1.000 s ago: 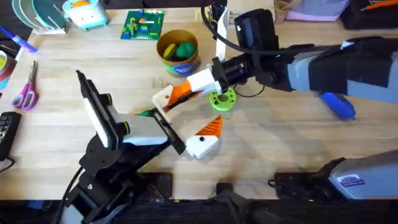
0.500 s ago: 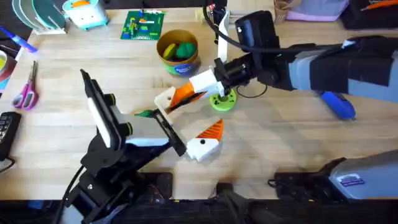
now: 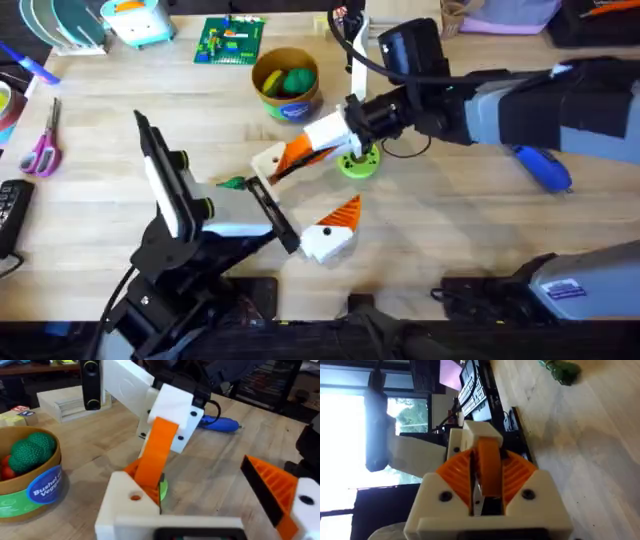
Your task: Pick up the gripper from the table and insert it into the empty holder that is missing its gripper. Then pick up a screw, insert it into the mounting hole, and use the screwdriver to tighten it. Finally, clean up the table by picking up the vegetable and placing it into the bucket.
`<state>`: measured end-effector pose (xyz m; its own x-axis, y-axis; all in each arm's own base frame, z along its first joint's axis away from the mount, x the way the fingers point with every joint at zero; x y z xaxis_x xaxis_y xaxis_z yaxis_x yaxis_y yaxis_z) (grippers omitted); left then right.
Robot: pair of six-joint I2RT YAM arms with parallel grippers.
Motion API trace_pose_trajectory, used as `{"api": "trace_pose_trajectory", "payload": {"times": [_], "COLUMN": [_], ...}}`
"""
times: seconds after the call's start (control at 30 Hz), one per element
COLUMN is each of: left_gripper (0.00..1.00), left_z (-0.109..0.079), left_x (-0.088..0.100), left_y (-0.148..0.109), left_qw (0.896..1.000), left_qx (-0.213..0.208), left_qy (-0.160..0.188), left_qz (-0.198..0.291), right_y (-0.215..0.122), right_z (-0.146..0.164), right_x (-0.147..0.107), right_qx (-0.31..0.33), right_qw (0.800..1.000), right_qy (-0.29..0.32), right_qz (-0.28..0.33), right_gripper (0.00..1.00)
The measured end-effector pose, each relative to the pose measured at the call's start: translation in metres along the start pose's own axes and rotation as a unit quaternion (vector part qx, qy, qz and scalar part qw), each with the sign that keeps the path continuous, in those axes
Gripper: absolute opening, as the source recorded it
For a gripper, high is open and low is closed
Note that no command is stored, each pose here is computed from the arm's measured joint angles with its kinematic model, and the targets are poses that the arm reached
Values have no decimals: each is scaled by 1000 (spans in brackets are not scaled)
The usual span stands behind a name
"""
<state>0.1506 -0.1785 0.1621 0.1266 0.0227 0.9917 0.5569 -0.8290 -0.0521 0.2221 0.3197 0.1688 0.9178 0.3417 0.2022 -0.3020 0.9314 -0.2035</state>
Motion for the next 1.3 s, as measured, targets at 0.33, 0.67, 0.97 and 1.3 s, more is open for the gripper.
{"api": "trace_pose_trajectory", "payload": {"times": [0.33,0.67,0.97,1.3], "left_gripper": [993,993,992,993], "left_z": [-1,-21,-27,-28], "left_x": [0,-1,-2,-2], "left_y": [0,0,-1,-1], "left_qw": [1000,998,997,997], "left_qx": [-3,-57,-77,-80], "left_qy": [-2,0,0,0], "left_qz": [0,5,6,7], "right_y": [0,1,-1,-17], "right_z": [1,1,-1,-8], "right_x": [-1,0,2,15], "right_qx": [3,1,-3,-13], "right_qw": [1000,1000,1000,999], "right_qy": [-3,-8,-7,-8], "right_qz": [3,1,-4,-35], "right_gripper": [387,500,618,989]}}
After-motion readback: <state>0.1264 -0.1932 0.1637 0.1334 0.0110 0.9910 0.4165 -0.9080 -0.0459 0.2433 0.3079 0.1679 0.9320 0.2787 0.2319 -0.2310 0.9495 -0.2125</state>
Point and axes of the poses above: each hand's point on the last joint's axis, 136 mm out from that joint toward the fingers, its own y axis out along the fingers, its own z axis along the line the jaws close on, x = y × z, the point moved 1 cm from there along -y, back along the fingers, and after that the axes turned 1 degree about y, right-handed, at the moved point
